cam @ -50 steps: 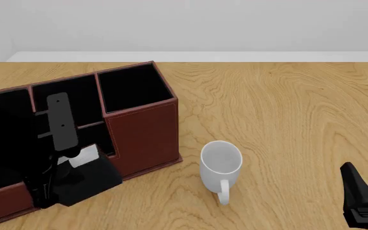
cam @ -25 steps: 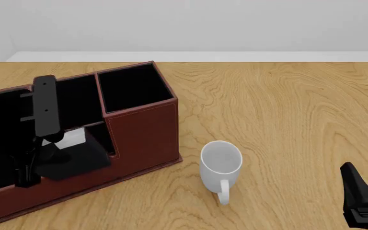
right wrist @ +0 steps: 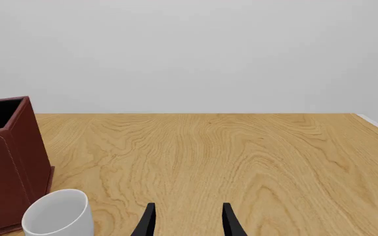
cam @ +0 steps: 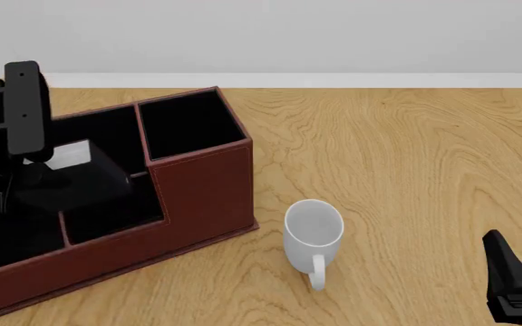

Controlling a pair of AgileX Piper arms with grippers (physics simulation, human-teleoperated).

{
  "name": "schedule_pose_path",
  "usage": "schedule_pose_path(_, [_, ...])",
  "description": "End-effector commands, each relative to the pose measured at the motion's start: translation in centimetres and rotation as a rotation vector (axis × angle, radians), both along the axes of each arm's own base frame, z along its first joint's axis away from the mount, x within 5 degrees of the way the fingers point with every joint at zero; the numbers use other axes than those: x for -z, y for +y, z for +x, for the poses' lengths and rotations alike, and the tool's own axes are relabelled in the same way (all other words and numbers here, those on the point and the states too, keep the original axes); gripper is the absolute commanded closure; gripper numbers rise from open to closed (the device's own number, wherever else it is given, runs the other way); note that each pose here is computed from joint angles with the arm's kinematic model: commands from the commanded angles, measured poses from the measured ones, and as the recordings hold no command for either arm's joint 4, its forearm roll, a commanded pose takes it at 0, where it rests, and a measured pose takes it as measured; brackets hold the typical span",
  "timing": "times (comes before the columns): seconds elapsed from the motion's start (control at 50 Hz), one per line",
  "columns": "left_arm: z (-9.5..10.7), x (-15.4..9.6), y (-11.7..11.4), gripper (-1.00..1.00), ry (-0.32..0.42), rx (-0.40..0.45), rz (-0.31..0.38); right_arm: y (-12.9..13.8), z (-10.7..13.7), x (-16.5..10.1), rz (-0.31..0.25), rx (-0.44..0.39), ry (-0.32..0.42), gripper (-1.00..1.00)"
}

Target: Pick up the book and place it in the front compartment of the caddy.

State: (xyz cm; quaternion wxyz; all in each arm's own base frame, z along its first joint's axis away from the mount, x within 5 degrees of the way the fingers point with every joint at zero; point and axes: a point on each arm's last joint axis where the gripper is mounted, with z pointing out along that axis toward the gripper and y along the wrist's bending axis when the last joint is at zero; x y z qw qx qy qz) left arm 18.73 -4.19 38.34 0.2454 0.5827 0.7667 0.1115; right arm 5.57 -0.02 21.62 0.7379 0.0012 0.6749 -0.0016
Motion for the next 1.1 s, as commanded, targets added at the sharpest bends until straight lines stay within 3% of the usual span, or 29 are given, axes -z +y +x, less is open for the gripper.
schedule_pose_path(0.02, [0.7, -1.6, 1.1, 1.00, -0.061, 0.023, 0.047, 0.0, 0.0, 0.0, 0.000, 0.000, 0.000, -1.00])
schedule_pose_path(0.16, [1.6, -3.0, 1.1, 1.00, -0.097, 0.021, 0.044, 0.0, 0.0, 0.0, 0.000, 0.000, 0.000, -1.00])
schedule_pose_path(0.18, [1.7, -4.0, 1.2, 1.00, -0.130, 0.021, 0.043, 0.0, 0.0, 0.0, 0.000, 0.000, 0.000, -1.00])
schedule_pose_path(0.48, [3.6, -5.0, 1.1, 1.00, -0.151, 0.024, 0.050, 0.0, 0.0, 0.0, 0.000, 0.000, 0.000, -1.00])
schedule_pose_path(0.92, [5.4, -2.5, -0.8, 1.00, -0.041, -0.005, 0.000, 0.0, 0.0, 0.0, 0.000, 0.000, 0.000, -1.00])
schedule_pose_path(1.1, [5.7, -1.6, 0.1, 1.00, -0.010, -0.018, 0.021, 0.0, 0.0, 0.0, 0.000, 0.000, 0.000, -1.00])
